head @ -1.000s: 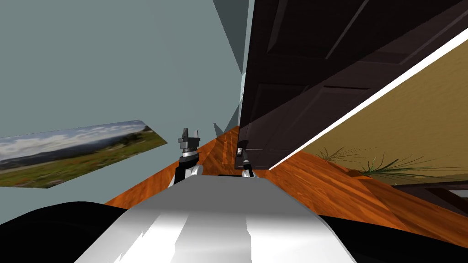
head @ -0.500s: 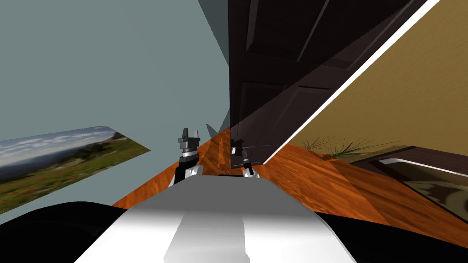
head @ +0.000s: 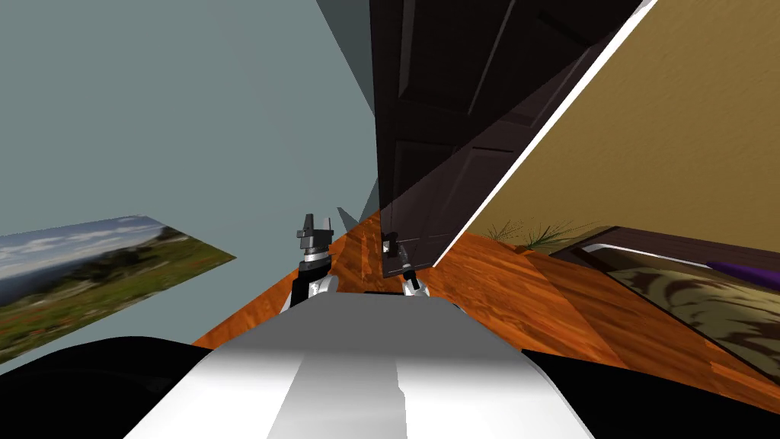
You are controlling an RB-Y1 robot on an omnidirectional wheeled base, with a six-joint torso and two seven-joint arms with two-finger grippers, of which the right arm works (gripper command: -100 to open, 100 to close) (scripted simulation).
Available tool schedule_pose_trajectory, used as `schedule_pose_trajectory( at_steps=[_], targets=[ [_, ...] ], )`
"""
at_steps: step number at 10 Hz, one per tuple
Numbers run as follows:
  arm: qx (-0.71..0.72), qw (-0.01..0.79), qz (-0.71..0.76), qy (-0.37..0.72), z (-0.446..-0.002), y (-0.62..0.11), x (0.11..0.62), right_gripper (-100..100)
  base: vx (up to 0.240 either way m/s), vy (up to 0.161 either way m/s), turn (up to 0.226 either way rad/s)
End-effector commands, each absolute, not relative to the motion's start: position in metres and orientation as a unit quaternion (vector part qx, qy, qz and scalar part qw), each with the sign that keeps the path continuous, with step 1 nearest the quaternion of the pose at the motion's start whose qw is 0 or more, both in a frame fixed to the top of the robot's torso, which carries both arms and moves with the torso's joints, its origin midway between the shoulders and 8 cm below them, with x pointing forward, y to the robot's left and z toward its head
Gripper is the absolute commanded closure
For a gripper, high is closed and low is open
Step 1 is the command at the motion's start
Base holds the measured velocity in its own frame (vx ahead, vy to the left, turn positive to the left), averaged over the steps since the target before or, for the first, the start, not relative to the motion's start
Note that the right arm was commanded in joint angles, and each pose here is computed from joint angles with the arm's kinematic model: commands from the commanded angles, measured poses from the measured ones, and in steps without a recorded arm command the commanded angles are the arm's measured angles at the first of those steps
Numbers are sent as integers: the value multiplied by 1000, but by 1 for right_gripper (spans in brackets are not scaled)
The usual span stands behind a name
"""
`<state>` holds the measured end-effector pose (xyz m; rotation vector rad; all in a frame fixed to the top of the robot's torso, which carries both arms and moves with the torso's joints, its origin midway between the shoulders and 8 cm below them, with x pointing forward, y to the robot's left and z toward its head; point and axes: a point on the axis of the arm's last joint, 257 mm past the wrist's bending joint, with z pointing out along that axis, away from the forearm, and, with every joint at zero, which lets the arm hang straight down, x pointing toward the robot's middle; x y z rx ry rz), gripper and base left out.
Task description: Push the door open
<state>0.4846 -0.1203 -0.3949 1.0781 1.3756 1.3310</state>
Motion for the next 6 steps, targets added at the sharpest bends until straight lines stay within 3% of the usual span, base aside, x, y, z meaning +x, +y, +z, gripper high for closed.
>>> schedule_pose_trajectory(
  at_steps=[1, 3, 6],
  targets=[
    [435, 446, 548, 558, -393, -109, 485, -100, -181, 99, -101],
    [435, 438, 554, 558, -392, -98, 485, -100, -171, 92, -71],
    [434, 434, 558, 558, -391, -92, 485, -100, -160, 127, 12]
  ],
)
